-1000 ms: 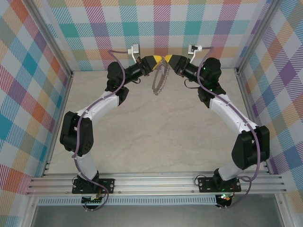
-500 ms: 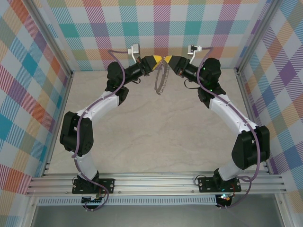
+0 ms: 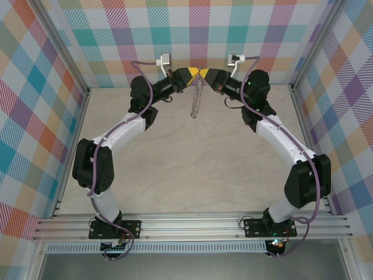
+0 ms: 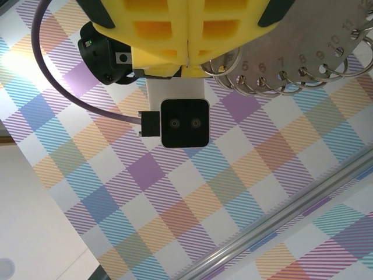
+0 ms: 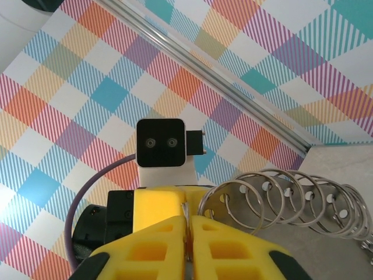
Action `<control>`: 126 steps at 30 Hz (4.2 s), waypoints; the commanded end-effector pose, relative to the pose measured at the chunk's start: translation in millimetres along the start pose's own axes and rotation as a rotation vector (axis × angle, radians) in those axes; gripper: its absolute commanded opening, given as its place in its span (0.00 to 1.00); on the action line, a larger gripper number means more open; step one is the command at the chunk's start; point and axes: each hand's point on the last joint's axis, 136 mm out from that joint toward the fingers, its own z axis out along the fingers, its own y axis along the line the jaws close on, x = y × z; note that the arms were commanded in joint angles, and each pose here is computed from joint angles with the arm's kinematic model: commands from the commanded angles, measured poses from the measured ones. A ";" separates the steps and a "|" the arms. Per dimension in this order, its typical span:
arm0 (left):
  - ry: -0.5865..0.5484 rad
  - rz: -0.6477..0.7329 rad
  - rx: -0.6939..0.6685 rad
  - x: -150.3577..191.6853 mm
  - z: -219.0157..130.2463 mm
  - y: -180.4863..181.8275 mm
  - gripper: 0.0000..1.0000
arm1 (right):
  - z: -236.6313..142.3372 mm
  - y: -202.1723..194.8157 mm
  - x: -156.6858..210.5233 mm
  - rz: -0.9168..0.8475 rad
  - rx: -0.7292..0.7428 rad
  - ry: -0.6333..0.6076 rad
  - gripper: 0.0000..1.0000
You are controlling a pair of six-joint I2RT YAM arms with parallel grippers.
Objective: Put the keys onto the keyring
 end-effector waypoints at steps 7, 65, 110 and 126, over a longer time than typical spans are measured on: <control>-0.003 0.051 0.055 1.9 -1.7 -29.8 0.00 | 2.9 4.8 -5.1 -0.033 0.002 0.005 0.00; 0.232 0.322 -0.207 -18.1 -25.1 -17.4 0.37 | 0.6 -28.9 -1.1 0.018 -0.105 0.336 0.00; 0.290 0.225 -0.171 2.1 -0.5 13.4 0.34 | 10.6 -11.4 3.0 0.007 -0.144 0.355 0.00; 0.297 0.258 -0.207 2.5 -9.4 18.8 0.37 | 6.6 -15.0 8.0 0.001 -0.124 0.358 0.00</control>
